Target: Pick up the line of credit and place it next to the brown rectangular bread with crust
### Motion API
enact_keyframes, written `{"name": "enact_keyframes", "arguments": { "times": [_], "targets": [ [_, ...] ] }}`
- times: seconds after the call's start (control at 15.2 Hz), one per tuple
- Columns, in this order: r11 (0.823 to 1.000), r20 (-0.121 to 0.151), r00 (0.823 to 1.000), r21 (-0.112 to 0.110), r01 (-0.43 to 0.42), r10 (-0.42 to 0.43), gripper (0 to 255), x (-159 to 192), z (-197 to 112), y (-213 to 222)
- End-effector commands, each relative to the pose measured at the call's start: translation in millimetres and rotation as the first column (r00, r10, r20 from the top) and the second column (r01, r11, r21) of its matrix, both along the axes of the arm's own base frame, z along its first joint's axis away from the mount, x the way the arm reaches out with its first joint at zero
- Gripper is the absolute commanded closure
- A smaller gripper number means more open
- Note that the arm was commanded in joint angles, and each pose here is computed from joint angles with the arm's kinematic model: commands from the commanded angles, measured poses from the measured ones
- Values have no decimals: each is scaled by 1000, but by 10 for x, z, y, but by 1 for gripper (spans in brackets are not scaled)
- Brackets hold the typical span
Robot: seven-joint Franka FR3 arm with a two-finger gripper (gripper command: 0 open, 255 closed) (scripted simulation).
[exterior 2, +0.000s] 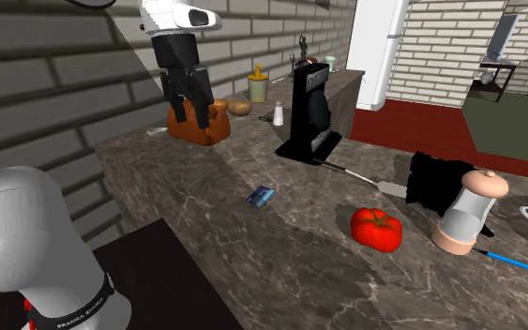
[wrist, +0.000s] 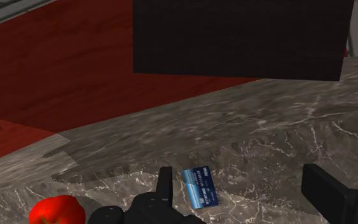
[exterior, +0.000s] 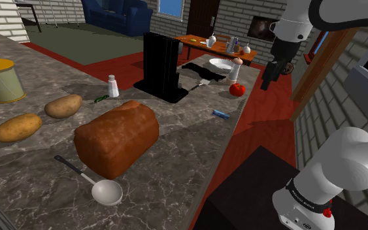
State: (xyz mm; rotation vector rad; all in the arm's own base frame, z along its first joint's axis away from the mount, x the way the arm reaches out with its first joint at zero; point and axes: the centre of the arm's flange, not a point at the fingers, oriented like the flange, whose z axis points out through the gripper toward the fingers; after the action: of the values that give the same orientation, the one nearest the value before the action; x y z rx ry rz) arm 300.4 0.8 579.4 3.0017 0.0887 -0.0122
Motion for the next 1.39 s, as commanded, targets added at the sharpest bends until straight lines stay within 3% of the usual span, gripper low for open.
{"name": "enact_keyframes", "arguments": {
  "times": [0.0, 0.33, 0.66, 0.99, 1.32],
  "targets": [
    [1000, 0, 1000, 0, 0, 0, 0, 0, 0, 0],
    [998, -147, 987, 11, -55, 56, 0, 706, -439, -122],
    [994, -291, 950, 29, -108, 112, 0, 1344, -979, -204],
    [986, -426, 889, 55, -157, 166, 0, 1900, -1608, -249],
    [976, -547, 809, 87, -200, 215, 0, 2345, -2289, -261]
  ]
}}
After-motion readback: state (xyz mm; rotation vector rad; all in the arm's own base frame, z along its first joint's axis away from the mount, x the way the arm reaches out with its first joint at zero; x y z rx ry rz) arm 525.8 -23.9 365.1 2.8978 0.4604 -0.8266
